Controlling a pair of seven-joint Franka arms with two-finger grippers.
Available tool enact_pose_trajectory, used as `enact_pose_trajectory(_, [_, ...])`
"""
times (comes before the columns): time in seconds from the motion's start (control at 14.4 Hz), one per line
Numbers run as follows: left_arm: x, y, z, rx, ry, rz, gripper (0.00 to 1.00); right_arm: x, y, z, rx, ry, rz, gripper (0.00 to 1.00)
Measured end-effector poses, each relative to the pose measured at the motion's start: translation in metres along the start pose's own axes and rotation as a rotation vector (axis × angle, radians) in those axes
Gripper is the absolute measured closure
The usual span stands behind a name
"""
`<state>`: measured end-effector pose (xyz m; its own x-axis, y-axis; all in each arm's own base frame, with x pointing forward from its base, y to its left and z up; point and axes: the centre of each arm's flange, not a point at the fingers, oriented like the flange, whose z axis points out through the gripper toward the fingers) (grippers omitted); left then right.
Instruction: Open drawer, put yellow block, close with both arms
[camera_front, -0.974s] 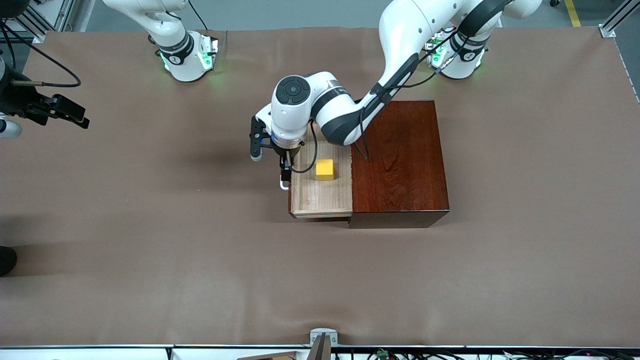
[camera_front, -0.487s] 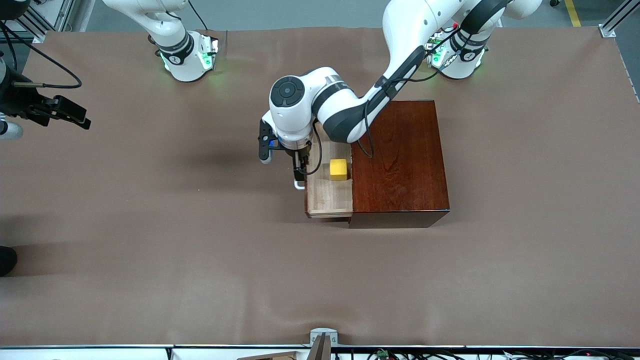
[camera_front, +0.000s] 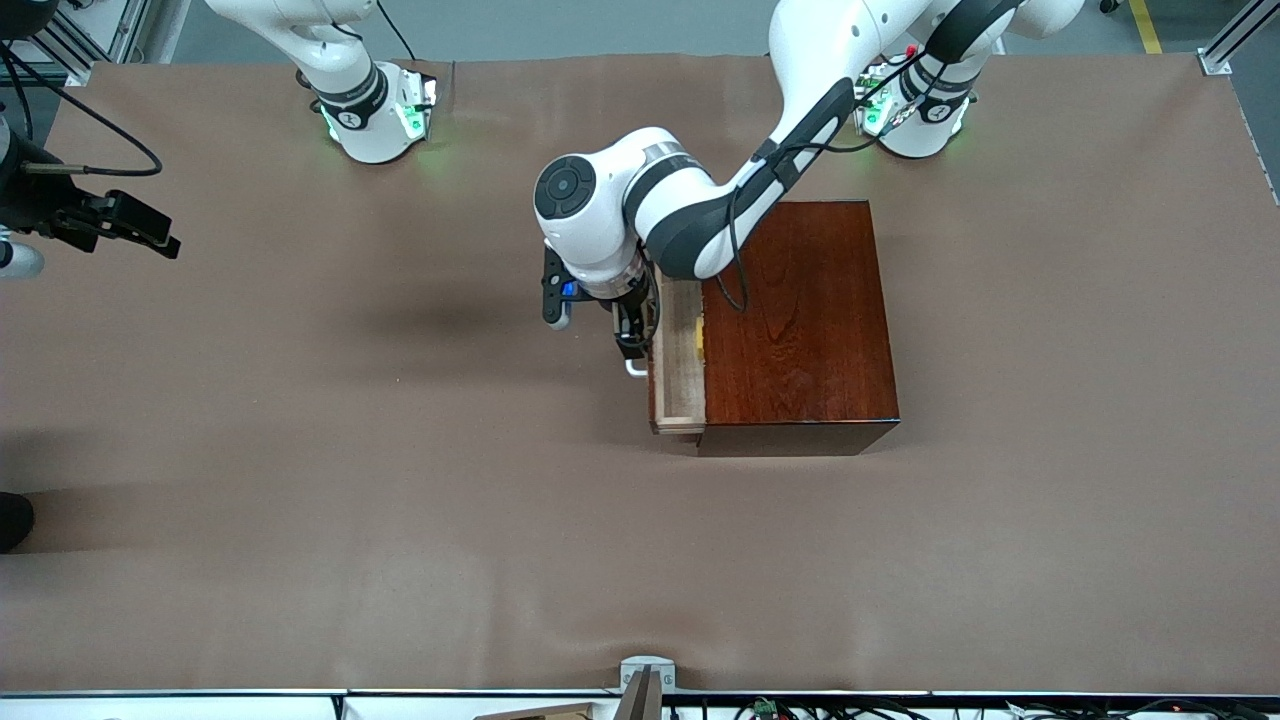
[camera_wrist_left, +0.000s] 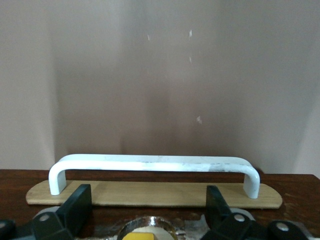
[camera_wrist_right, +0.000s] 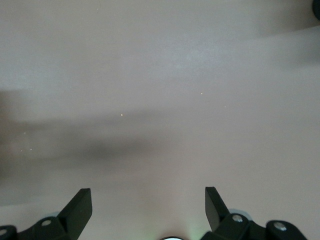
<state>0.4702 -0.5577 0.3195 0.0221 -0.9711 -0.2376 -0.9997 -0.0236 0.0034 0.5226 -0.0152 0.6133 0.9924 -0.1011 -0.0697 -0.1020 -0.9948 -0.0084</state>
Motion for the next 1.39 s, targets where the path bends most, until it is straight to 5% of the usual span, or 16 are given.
enact_pose_trajectory(0.42, [-0.027, -0.004, 0.011, -0.022, -0.162, -0.011, 0.00, -0.001, 0.000, 0.001, -0.001, -0.008, 0.000, 0.00])
enact_pose_trajectory(0.9, [-0.029, -0.004, 0.009, -0.020, -0.173, -0.019, 0.00, -0.001, 0.000, 0.001, -0.001, -0.010, 0.000, 0.00])
enact_pose_trajectory(1.04, [-0.027, -0.005, 0.005, -0.002, -0.151, -0.076, 0.00, -0.001, 0.000, 0.001, -0.001, -0.010, 0.000, 0.00])
enact_pose_trajectory(1.39, [-0.026, -0.009, -0.061, 0.103, 0.043, -0.321, 0.00, -0.001, 0.000, 0.001, -0.001, -0.011, -0.001, 0.00])
